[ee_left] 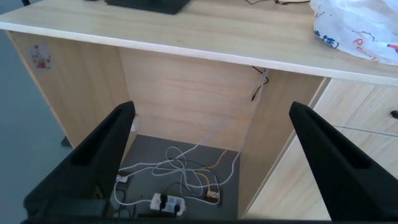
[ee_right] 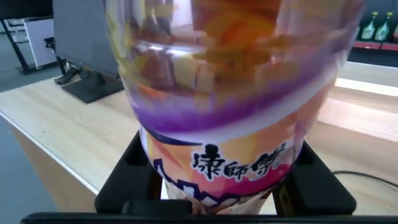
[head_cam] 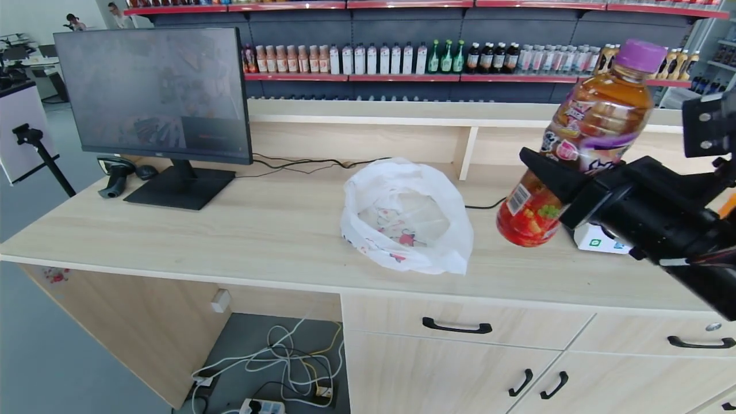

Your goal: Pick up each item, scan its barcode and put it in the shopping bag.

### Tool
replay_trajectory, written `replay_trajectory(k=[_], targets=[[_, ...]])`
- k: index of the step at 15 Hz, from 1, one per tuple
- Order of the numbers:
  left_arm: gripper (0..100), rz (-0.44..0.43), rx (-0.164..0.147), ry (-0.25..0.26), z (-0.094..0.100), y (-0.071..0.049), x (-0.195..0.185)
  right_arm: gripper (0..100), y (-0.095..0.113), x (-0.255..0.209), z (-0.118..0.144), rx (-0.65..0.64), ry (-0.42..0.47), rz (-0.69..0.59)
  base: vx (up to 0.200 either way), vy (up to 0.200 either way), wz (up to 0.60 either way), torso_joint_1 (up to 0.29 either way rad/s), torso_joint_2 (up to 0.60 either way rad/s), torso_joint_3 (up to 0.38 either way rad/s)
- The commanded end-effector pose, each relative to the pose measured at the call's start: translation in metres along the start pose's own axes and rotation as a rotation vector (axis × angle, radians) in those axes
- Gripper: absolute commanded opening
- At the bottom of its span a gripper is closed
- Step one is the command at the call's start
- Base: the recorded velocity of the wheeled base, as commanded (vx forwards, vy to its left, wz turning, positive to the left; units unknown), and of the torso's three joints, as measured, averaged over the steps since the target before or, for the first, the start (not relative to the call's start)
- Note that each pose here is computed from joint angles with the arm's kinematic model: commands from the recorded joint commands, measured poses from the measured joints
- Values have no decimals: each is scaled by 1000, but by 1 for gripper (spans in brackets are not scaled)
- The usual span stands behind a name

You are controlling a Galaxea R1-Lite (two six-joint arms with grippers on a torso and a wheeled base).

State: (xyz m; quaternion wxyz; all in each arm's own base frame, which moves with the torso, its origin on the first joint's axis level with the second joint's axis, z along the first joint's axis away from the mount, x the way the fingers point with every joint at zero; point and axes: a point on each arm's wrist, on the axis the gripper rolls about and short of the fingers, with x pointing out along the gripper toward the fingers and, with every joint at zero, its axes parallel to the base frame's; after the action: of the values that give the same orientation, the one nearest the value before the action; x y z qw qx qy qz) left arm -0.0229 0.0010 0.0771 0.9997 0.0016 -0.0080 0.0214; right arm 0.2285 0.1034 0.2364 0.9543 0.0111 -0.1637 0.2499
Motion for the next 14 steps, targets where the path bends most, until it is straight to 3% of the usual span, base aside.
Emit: replay_trajectory(k=[1, 3, 14], targets=[[100, 0, -1, -1, 0, 0, 0, 0, 14, 42, -43, 25, 58, 82, 0, 0, 0, 0, 0, 0], [100, 0, 4, 1, 0, 0, 0, 0, 15, 59, -46, 8, 35, 140, 0, 0, 0, 0, 0, 0], [100, 0, 1, 2, 0, 0, 0, 0, 11, 134, -101, 6, 10, 142, 0, 0, 0, 0, 0, 0]])
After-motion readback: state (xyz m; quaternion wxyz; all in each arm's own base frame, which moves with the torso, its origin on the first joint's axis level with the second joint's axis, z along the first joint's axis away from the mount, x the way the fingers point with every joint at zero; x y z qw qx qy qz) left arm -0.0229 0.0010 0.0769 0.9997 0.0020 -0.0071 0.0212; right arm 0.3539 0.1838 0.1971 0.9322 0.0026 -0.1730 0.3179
